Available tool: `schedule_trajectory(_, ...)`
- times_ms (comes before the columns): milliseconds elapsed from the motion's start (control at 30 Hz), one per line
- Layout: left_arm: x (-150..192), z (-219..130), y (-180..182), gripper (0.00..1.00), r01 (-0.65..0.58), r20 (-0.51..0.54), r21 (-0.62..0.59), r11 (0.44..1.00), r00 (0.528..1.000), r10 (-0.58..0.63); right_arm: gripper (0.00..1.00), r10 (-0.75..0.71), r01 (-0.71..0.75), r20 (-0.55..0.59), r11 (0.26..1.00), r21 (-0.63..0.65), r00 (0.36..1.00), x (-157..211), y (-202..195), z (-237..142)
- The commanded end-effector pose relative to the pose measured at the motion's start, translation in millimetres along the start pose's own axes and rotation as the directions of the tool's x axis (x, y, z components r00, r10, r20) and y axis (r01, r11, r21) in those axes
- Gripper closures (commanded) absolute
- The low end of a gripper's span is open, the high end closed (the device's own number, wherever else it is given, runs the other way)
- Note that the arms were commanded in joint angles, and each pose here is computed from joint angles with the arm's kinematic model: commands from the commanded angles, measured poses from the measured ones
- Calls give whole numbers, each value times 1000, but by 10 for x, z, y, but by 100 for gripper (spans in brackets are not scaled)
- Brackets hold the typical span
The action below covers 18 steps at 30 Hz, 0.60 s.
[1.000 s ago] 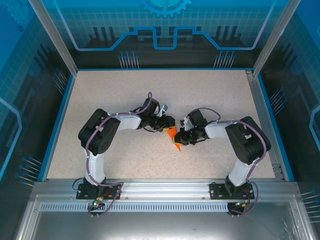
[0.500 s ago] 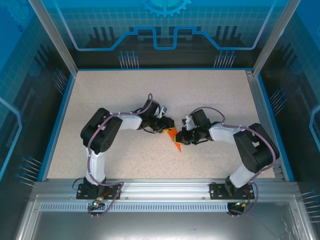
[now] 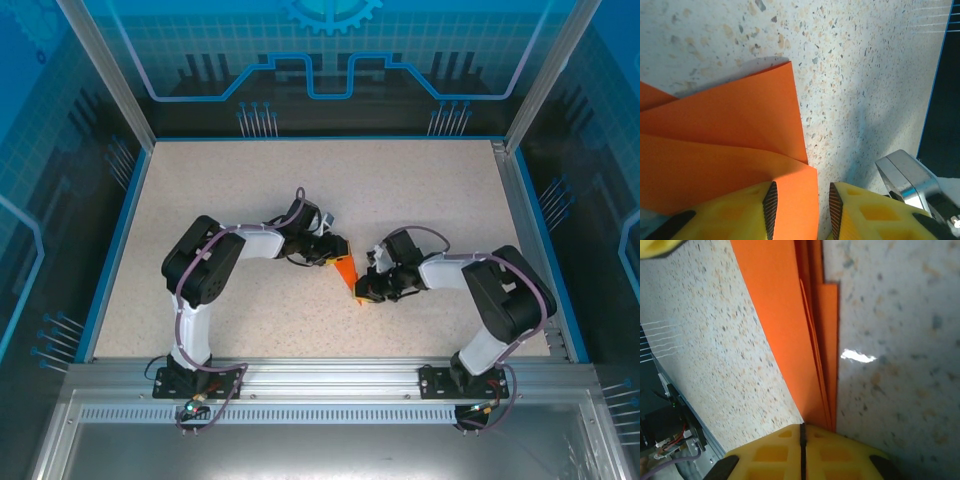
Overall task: Fold a paper plane with a square sheet of paper (pick it up from the middle)
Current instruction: Fold the wing for the fifth time at the center of the table.
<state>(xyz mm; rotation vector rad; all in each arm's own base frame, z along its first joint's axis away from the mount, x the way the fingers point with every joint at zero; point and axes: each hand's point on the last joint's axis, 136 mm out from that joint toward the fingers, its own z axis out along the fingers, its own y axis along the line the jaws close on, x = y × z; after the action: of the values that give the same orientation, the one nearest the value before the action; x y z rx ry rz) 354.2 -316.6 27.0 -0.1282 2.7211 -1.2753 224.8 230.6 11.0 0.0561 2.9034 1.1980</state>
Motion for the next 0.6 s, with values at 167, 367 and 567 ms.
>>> schedule_trajectory(167,98,83,497,64,88,-23,-138,986,996,-92,89,56,-50,-84,996,78,995,364,-252,-28)
schedule_trajectory(367,95,86,487,64,89,-24,-133,987,995,-93,89,80,-70,-89,992,103,993,489,-368,-49)
schedule_trajectory(567,116,106,494,65,90,-37,-125,988,995,-95,89,80,-74,-69,994,83,994,481,-356,-48)
